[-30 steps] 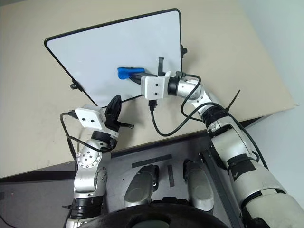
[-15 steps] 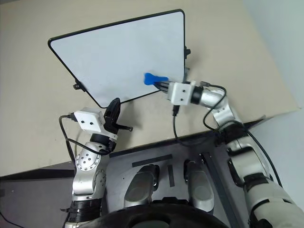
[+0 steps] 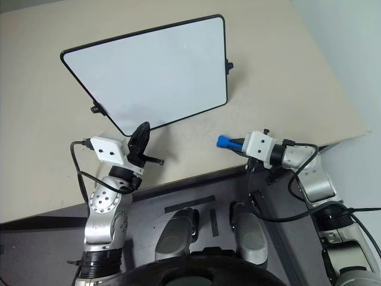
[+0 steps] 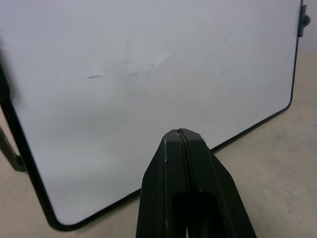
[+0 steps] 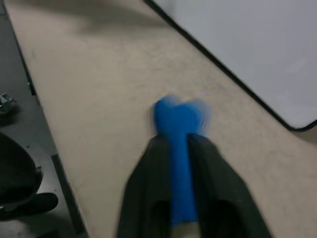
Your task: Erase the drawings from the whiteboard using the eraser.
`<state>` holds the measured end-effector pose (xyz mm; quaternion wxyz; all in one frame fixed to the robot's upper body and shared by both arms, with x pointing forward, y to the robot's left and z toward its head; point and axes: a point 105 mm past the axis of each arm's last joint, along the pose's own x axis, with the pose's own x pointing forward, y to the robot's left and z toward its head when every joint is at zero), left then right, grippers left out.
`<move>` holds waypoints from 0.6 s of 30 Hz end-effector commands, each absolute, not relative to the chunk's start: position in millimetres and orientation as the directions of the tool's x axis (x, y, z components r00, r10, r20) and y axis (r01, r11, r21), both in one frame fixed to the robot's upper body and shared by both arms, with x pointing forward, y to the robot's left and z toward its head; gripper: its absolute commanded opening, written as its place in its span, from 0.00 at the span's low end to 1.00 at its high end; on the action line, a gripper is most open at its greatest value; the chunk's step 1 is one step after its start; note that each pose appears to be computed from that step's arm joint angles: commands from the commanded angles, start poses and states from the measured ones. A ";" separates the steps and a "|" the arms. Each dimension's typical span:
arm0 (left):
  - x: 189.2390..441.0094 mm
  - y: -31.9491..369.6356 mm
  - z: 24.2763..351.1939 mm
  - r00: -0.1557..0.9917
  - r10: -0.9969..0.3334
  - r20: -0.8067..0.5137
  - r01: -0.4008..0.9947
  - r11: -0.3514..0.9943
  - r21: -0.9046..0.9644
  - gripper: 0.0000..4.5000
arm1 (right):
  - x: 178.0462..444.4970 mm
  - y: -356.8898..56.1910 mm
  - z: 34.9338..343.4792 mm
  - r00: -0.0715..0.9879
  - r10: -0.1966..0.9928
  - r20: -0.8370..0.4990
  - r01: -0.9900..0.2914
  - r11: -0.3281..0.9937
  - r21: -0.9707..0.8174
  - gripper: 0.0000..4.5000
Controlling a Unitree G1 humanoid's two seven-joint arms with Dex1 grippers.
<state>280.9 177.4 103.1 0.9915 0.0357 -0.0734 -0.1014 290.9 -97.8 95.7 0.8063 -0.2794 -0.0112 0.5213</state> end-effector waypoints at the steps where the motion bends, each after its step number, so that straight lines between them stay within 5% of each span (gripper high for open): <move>1: 280.3 181.9 118.5 0.961 -0.209 0.182 0.193 0.976 0.103 0.00 | 294.8 -93.9 114.9 0.484 0.847 -0.219 -0.797 0.323 -0.510 0.45; 6: 281.9 186.8 122.5 0.962 -0.207 0.180 0.189 0.976 0.113 0.00 | 294.9 -92.1 129.9 0.501 0.853 -0.148 -0.769 0.360 -0.529 0.84; 18: 286.2 195.5 130.9 0.960 -0.227 0.164 0.206 0.969 0.140 0.00 | 292.7 -101.0 134.3 0.591 0.805 -0.051 -0.723 0.500 -0.476 0.84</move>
